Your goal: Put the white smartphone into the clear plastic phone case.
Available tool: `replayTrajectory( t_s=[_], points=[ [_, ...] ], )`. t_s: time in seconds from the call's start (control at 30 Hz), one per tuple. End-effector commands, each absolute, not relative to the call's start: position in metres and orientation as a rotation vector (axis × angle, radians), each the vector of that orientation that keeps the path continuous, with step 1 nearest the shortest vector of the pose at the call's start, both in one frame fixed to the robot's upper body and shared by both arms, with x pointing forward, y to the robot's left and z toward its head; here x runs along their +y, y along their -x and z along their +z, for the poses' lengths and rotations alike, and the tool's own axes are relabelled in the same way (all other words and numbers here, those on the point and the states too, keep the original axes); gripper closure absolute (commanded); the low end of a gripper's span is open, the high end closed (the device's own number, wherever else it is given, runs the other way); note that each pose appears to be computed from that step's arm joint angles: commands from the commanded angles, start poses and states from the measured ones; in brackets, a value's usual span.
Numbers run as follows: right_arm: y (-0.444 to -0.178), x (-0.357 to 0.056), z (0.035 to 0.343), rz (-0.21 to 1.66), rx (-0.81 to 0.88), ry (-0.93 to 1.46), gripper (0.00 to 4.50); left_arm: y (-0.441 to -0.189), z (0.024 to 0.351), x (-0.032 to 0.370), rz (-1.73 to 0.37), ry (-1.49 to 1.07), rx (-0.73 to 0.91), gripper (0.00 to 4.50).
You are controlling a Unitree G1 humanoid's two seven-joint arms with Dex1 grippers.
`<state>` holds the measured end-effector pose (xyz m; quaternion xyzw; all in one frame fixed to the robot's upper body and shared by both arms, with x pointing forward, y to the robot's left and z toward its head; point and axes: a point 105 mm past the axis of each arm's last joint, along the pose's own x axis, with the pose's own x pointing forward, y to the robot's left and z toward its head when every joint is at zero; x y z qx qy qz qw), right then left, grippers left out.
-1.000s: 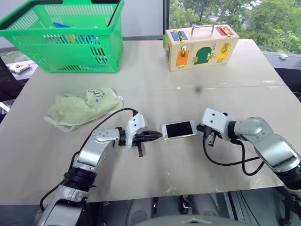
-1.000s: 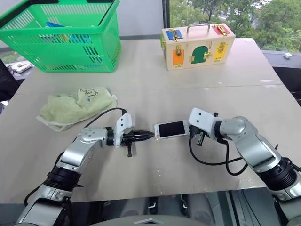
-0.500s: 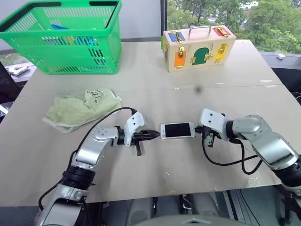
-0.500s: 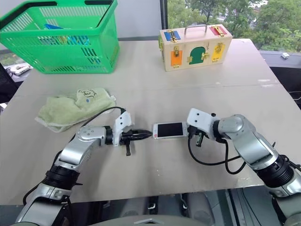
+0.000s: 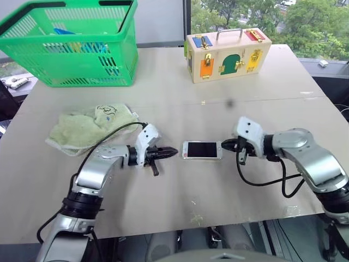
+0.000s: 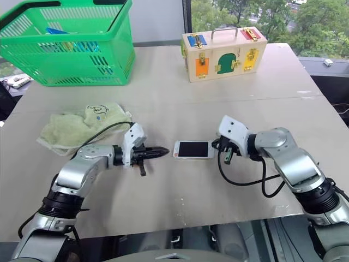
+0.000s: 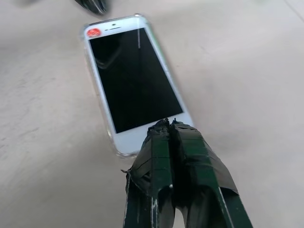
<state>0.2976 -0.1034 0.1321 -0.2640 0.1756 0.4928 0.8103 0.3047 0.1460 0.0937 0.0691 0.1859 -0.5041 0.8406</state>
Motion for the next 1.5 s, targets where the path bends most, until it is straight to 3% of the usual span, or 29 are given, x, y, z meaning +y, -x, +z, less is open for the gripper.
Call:
replayTrajectory(
  t_s=[0.03,0.17,0.37,0.77,0.97,1.2,1.37,1.5],
  points=[
    [-0.299,-0.097,0.156,1.053,0.268,0.551,4.50,-0.307,0.117,0.144,-1.063,-0.122,0.334,4.43],
    [-0.295,-0.071,0.160,1.143,0.230,0.531,4.50,-0.307,0.108,0.145,-1.061,-0.147,0.363,4.43],
    [-0.302,-0.030,0.135,1.271,0.267,0.543,4.50,-0.307,0.099,0.142,-1.061,-0.172,0.383,4.43],
    [-0.307,-0.019,0.087,1.382,0.440,0.619,4.50,-0.304,0.078,0.149,-1.051,-0.208,0.406,4.43],
    [-0.314,-0.005,0.109,1.362,0.306,0.508,4.50,-0.303,0.065,0.146,-1.063,-0.209,0.403,4.43],
    [-0.304,-0.043,0.170,1.231,0.147,0.326,4.50,-0.306,0.065,0.145,-1.077,-0.189,0.374,4.43],
    [-0.280,-0.088,0.165,1.113,0.216,0.345,4.50,-0.294,0.098,0.124,-1.213,-0.080,0.230,4.43],
    [-0.271,-0.100,0.156,1.072,0.244,0.349,4.50,-0.284,0.110,0.110,-1.317,-0.043,0.205,4.43]
  ],
)
